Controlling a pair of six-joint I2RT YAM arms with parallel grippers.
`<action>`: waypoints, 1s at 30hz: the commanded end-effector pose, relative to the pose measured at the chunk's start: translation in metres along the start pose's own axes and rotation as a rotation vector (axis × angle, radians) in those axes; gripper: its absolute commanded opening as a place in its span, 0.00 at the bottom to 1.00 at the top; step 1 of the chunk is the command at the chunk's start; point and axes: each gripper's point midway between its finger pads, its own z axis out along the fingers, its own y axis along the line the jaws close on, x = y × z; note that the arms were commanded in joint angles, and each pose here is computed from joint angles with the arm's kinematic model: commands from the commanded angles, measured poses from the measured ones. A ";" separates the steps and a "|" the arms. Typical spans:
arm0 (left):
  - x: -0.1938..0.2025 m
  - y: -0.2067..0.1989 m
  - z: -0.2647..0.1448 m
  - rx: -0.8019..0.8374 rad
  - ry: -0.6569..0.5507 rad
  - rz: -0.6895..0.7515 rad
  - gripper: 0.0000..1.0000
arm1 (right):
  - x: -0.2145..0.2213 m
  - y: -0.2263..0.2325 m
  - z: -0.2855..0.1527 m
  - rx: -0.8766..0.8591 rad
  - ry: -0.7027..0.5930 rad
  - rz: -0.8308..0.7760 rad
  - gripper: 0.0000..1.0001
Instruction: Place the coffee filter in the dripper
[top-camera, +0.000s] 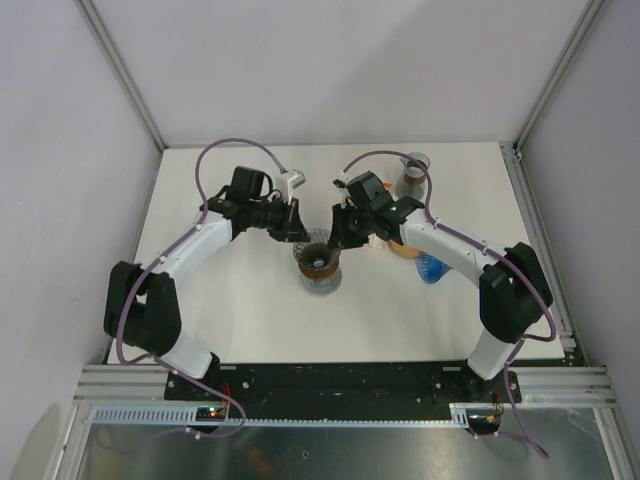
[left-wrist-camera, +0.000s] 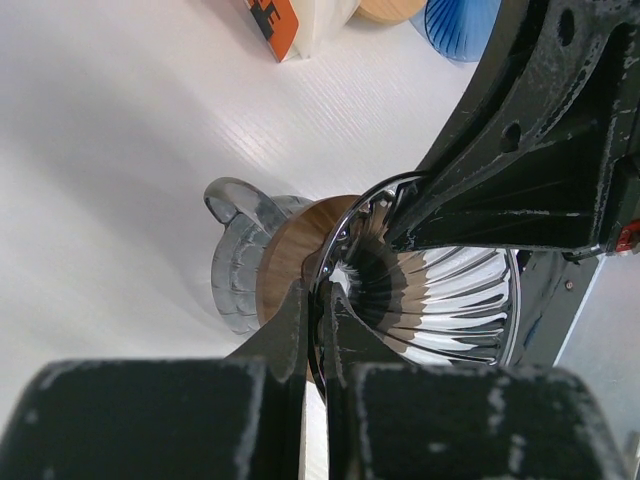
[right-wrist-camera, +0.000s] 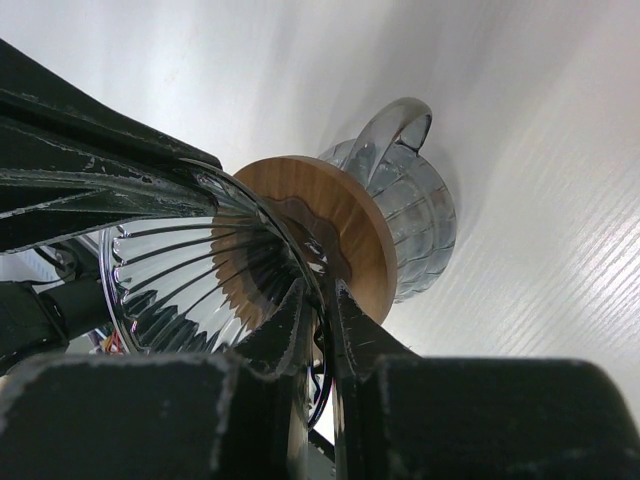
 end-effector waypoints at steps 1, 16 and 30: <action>0.090 0.046 0.011 -0.165 0.265 -0.035 0.00 | 0.033 -0.041 0.025 0.142 0.069 -0.019 0.00; 0.094 0.042 0.009 -0.150 0.273 0.020 0.00 | 0.028 -0.030 0.020 0.122 0.034 -0.035 0.00; 0.061 0.022 -0.002 -0.121 0.175 0.043 0.00 | 0.009 0.001 0.002 0.032 -0.041 -0.048 0.13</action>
